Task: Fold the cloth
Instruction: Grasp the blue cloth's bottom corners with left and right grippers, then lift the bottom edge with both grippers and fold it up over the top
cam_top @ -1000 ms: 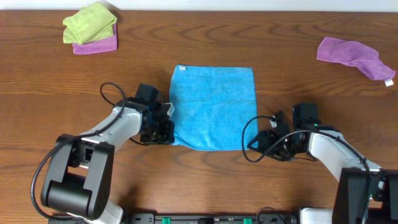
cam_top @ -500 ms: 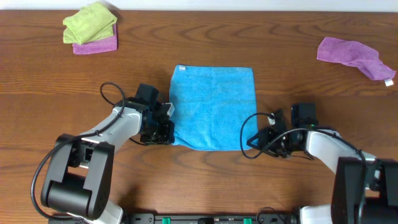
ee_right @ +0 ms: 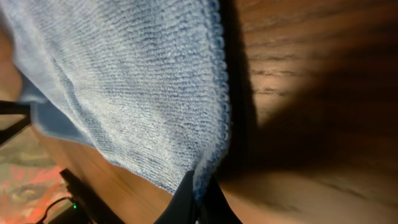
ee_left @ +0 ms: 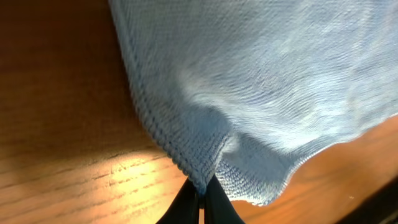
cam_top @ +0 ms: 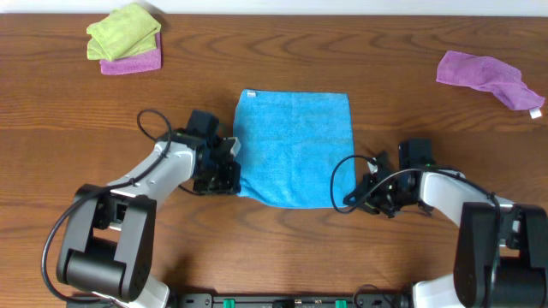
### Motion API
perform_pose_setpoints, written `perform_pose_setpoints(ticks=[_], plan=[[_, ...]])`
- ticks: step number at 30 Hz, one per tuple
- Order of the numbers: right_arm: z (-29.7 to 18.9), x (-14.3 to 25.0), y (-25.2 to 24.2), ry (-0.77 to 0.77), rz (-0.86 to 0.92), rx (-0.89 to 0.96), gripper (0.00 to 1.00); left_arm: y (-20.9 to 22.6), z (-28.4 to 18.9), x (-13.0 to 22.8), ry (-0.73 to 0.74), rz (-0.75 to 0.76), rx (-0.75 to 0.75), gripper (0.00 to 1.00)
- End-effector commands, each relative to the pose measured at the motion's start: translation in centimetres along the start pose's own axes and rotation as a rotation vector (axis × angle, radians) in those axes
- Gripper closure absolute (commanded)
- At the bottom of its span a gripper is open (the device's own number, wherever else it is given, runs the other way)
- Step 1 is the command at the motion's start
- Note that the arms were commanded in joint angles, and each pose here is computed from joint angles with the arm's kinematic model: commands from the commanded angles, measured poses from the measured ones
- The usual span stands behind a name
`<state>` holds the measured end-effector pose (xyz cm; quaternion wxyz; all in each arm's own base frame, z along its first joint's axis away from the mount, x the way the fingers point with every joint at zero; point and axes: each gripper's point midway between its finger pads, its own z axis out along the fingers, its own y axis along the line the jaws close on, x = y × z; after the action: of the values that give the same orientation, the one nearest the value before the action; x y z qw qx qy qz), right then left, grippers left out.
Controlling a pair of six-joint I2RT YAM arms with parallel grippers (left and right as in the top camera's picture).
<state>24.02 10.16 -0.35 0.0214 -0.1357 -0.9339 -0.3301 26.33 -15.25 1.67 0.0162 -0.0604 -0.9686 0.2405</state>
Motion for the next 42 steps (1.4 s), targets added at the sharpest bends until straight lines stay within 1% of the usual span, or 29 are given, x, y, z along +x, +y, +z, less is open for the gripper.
perform_pose_setpoints(ticks=[1,8,11,18,21,26,34,38,42], plan=[[-1.2,-1.7,1.3,-0.042,-0.050,0.017,0.98,-0.8,-1.4,-2.2,-0.041,0.014,-0.017,0.94],[-4.0,-4.2,4.4,-0.130,-0.120,-0.008,0.99,-2.3,-3.7,-5.2,-0.114,0.048,-0.013,0.94],[-4.7,-5.4,5.4,-0.163,-0.135,-0.020,0.98,-1.4,-4.5,-6.6,-0.168,0.021,-0.088,0.94],[-5.9,-8.5,7.3,-0.284,-0.176,-0.062,0.99,-1.6,-5.3,-9.7,-0.292,0.067,-0.104,0.94],[-6.0,-9.5,7.7,-0.319,-0.188,-0.072,0.99,-1.7,-5.8,-11.1,-0.352,0.084,-0.115,0.94],[-5.1,-11.2,8.4,-0.348,-0.209,-0.088,0.98,-1.1,-6.3,-12.4,-0.410,0.090,-0.158,0.94],[-3.6,-14.7,9.5,-0.324,-0.217,-0.079,0.98,-0.7,-5.0,-14.4,-0.448,0.099,-0.150,0.94],[-3.8,-16.6,9.5,-0.360,-0.220,-0.043,0.98,-0.4,-4.2,-15.8,-0.466,0.101,-0.146,0.94],[-4.4,-18.0,10.0,-0.397,-0.233,-0.025,0.98,0.3,-4.4,-18.2,-0.503,0.089,-0.144,0.94]])
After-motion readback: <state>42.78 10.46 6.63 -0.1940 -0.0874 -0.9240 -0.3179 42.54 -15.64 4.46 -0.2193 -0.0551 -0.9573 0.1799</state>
